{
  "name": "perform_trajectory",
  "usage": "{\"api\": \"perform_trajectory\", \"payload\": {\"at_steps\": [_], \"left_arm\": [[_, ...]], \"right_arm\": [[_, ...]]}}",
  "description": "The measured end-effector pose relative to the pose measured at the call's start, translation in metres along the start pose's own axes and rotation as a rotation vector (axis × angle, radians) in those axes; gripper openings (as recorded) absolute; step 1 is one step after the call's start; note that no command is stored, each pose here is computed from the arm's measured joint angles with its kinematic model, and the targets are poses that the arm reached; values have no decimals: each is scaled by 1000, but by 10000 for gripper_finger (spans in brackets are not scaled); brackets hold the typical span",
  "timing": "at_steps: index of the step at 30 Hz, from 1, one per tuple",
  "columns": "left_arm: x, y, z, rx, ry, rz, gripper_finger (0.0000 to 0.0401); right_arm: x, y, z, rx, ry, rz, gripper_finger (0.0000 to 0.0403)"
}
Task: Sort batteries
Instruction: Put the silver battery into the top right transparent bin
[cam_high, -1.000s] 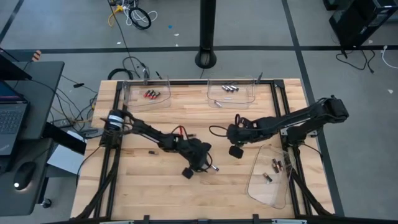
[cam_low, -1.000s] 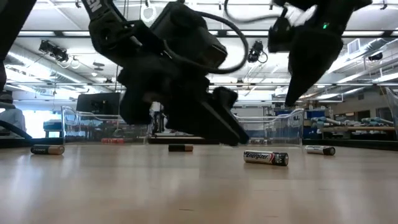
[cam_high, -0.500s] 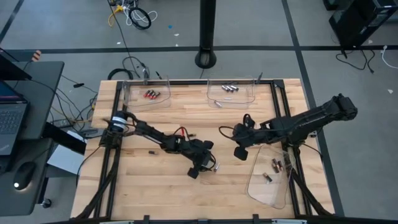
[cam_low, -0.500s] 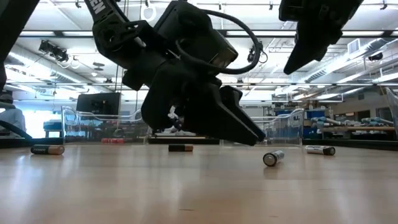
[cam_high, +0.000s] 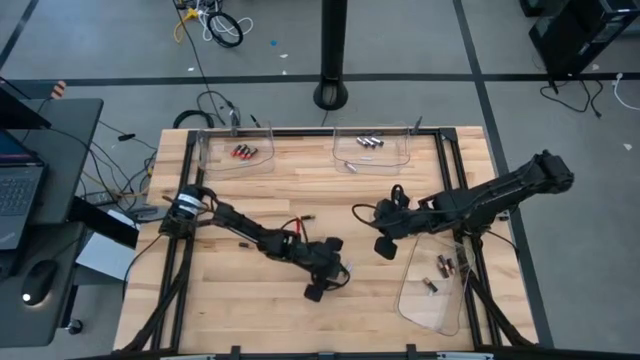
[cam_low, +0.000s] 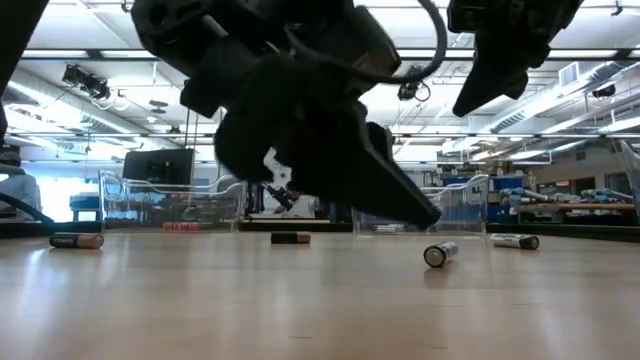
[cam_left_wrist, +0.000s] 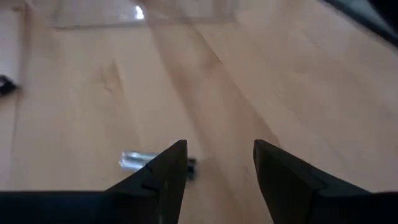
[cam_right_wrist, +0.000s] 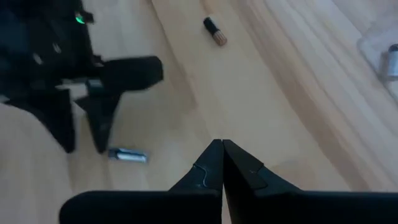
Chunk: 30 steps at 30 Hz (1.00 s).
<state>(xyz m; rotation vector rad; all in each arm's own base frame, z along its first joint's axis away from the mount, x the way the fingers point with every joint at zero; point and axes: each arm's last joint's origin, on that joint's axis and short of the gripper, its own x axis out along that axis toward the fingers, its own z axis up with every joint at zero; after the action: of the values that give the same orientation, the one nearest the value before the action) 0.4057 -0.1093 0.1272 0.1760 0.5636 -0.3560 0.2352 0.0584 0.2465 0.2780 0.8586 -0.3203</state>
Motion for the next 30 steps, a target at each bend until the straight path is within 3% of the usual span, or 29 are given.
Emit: {"api": "perform_trajectory", "payload": {"at_steps": [4,9,11,18,24,30], "left_arm": [[-5,-1,-1,33,14,45,166],[-30,-1,-15,52,-4,154,48],[-45,1,-22,20,-71,183,14],[-104,-3,-47,-41,-301,259,8],[-132,-5,-65,-57,-294,347,6],[-142,-6,-78,-92,-286,380,8]], "right_arm": [[11,19,-6,-47,-2,37,27],[39,46,-21,-136,26,69,54],[52,54,-26,-165,49,94,65],[87,74,-32,-293,79,213,108],[98,82,-24,-395,91,202,156],[99,76,-25,-468,142,200,197]]}}
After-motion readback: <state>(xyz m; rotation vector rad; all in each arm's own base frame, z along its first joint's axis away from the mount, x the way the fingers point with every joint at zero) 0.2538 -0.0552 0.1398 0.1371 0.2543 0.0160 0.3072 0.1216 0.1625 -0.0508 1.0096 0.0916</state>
